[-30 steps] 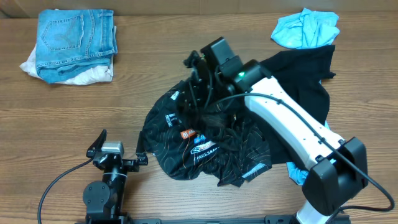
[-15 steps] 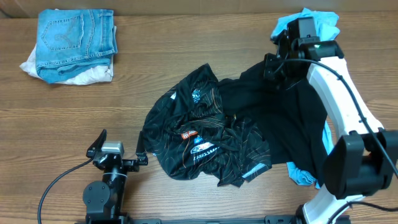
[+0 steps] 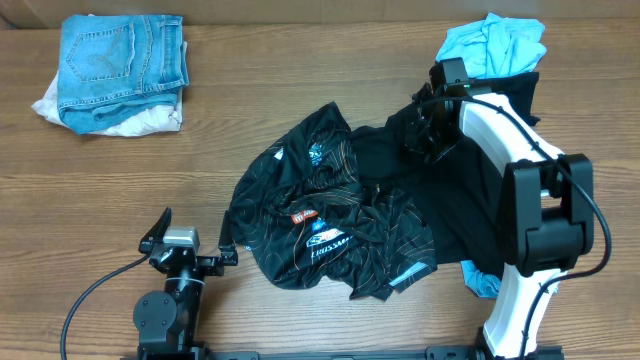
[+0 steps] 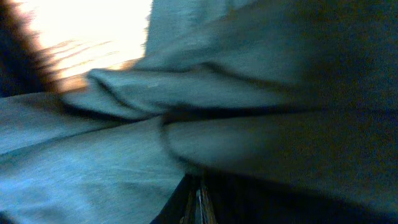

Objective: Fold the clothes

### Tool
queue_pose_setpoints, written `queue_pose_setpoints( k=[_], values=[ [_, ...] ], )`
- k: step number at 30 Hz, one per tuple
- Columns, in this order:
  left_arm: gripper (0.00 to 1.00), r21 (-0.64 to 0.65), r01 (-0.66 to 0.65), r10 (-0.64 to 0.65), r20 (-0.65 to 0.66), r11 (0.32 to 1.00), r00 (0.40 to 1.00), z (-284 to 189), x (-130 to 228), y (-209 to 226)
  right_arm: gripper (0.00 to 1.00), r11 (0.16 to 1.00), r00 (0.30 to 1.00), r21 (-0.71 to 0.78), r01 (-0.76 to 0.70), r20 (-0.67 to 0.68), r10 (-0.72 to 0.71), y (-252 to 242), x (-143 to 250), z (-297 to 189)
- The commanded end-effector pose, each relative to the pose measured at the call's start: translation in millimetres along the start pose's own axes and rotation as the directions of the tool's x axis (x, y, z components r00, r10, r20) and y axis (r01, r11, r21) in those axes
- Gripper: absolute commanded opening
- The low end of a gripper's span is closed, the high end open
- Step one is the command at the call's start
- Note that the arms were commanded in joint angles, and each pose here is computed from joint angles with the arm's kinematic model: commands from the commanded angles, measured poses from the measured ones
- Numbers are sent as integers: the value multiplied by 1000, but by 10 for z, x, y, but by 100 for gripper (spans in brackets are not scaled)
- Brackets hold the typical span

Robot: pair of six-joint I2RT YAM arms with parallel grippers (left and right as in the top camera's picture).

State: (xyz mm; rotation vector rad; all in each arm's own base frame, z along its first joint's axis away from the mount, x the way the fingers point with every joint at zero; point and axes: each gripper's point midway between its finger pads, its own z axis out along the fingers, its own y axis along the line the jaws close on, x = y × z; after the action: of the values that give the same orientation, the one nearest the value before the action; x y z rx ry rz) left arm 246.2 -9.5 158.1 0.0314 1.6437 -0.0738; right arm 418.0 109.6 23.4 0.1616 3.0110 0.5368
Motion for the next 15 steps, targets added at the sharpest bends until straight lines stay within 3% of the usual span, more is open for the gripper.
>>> queue_pose_setpoints(
  k=[1,15],
  values=[
    [100,0,-12,12,5,1000,1000,-4,-1,5,8,994,1000,108,-21,16,19,-300,-47,43],
    [100,0,-12,12,5,1000,1000,-4,-1,5,4,946,962,178,-270,3,274,-1489,-75,207]
  ],
)
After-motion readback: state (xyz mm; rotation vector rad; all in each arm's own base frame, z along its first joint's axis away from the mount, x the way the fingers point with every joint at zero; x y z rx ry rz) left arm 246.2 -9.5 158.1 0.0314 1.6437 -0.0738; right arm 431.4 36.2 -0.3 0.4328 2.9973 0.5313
